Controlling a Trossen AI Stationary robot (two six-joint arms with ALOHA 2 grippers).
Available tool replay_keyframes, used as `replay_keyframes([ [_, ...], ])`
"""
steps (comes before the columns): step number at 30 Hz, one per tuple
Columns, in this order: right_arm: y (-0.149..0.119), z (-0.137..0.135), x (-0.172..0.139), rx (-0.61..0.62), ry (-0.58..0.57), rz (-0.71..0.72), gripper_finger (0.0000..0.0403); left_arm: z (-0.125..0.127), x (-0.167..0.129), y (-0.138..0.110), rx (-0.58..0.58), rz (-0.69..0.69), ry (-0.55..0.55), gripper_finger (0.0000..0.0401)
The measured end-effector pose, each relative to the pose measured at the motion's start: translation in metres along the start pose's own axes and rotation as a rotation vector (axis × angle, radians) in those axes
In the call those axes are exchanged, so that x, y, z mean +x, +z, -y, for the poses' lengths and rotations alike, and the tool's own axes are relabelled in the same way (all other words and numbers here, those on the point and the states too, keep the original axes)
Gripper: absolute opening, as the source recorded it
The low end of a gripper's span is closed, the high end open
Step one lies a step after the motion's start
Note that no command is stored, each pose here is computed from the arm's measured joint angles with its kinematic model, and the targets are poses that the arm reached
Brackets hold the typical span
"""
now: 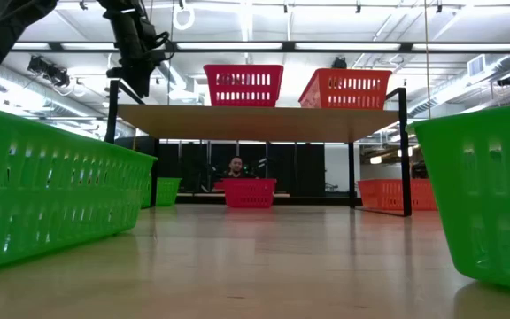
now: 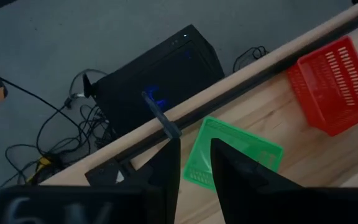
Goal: Stack baskets on shelf by color
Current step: Put the top green bin into the shelf
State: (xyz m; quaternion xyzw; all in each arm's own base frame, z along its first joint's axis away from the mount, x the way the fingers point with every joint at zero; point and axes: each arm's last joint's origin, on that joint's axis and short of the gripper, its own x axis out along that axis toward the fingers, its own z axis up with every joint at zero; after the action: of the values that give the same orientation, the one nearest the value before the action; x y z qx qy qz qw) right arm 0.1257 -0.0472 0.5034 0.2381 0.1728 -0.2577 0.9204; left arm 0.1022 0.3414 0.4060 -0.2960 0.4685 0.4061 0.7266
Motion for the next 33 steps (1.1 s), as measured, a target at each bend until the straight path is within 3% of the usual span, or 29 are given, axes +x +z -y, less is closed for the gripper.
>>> replay_keyframes([
  [7,0.0,0.0,-0.001,0.005,0.001,0.002,0.019,0.005,0.007,0.003,-0.124,-0.02,0.042,0.0112],
  [14,0.0,0.0,-0.001,0.043,0.006,0.0,0.019,0.019,0.02,0.016,-0.15,0.023,0.029,0.0123],
  [21,-0.001,-0.002,-0.002,0.08,0.075,-0.034,0.019,0.03,0.044,0.019,-0.022,-0.091,0.079,0.0122],
  [30,-0.002,-0.002,-0.004,0.094,0.091,-0.039,0.019,0.022,0.062,0.02,-0.006,-0.153,0.058,0.0131],
  [33,-0.003,-0.001,-0.004,0.1,0.089,-0.049,0.019,0.023,0.07,0.022,0.012,-0.166,0.007,0.0131],
])
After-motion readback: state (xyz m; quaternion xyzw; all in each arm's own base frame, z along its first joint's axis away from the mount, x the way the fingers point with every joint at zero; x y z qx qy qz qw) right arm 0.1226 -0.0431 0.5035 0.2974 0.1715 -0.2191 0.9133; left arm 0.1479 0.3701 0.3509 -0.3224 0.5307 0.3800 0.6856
